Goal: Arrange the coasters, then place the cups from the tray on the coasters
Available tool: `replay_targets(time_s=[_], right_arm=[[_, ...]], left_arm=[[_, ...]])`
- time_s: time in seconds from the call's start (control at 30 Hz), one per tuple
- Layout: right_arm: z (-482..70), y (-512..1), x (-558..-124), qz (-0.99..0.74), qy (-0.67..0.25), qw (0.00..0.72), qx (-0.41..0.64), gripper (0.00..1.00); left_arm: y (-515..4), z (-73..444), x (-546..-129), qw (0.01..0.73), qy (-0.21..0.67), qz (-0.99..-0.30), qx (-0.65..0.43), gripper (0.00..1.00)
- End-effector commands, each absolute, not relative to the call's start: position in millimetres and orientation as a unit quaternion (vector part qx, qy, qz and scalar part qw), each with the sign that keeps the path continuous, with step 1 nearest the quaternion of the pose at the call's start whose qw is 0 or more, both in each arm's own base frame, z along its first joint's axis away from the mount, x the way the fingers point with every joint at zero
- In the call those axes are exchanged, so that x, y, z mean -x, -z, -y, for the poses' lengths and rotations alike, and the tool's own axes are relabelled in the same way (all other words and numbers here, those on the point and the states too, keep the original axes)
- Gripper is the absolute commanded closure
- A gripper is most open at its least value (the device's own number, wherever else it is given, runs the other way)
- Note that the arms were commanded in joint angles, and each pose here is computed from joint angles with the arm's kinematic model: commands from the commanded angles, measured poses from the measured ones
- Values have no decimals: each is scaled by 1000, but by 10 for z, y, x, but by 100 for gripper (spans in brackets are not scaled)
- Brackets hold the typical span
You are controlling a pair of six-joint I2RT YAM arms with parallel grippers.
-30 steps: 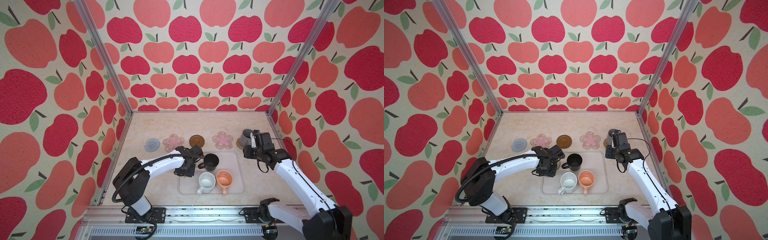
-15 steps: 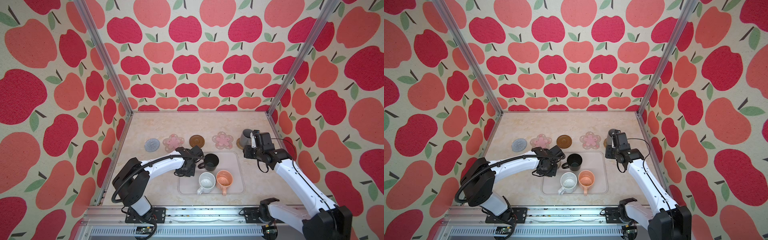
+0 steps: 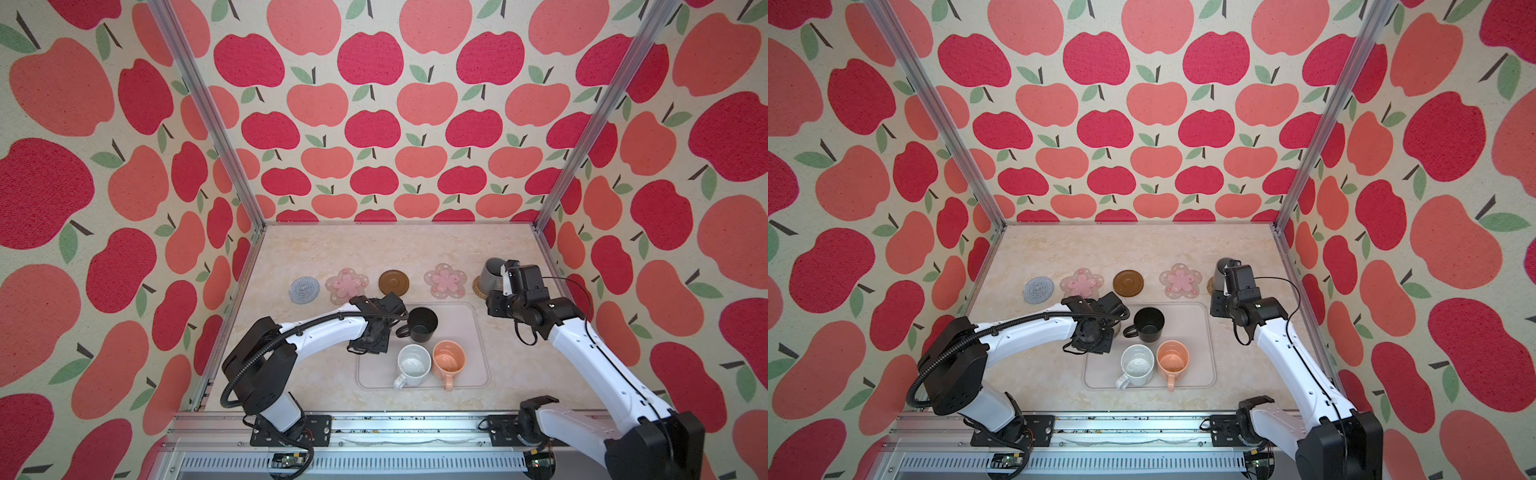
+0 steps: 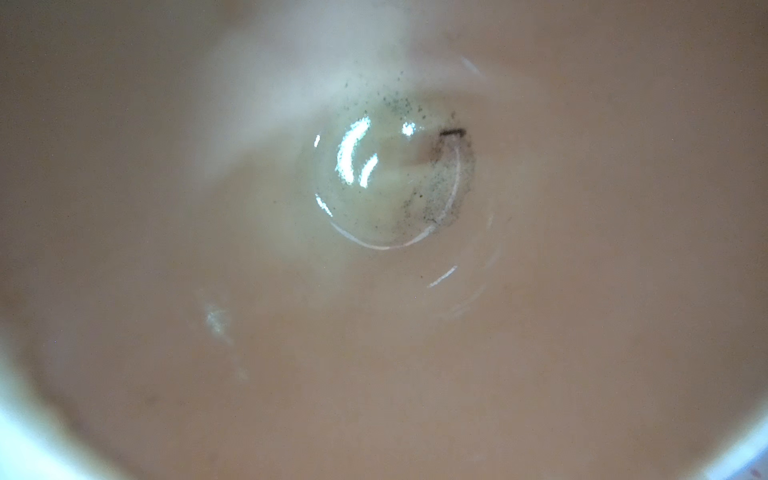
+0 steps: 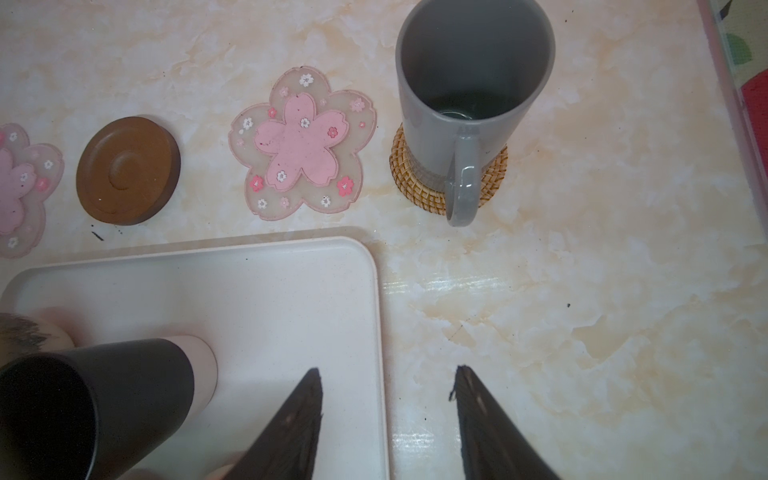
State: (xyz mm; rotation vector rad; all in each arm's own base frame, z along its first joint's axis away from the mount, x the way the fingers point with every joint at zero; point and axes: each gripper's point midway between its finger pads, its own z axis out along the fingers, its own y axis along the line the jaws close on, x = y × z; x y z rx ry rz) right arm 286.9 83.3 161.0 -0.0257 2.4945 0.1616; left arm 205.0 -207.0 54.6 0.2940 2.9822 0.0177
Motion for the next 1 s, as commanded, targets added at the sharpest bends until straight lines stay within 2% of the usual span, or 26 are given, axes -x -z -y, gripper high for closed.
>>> replay_targets(time_s=[0.0, 0.33, 0.97], right_arm=[[-837, -1639, -2817, -949, -64, 308, 9, 46], [-853, -1740, -2873, -948, -62, 313, 14, 46], [-903, -1606, -2872, -950, -77, 301, 4, 46]], left_arm=[[-523, 1990, -2023, 71, -20, -991, -113, 100], [-587, 2058, -2033, 78, -3, -989, -126, 100], [-758, 2065, -2091, 108, 1, -984, -144, 100]])
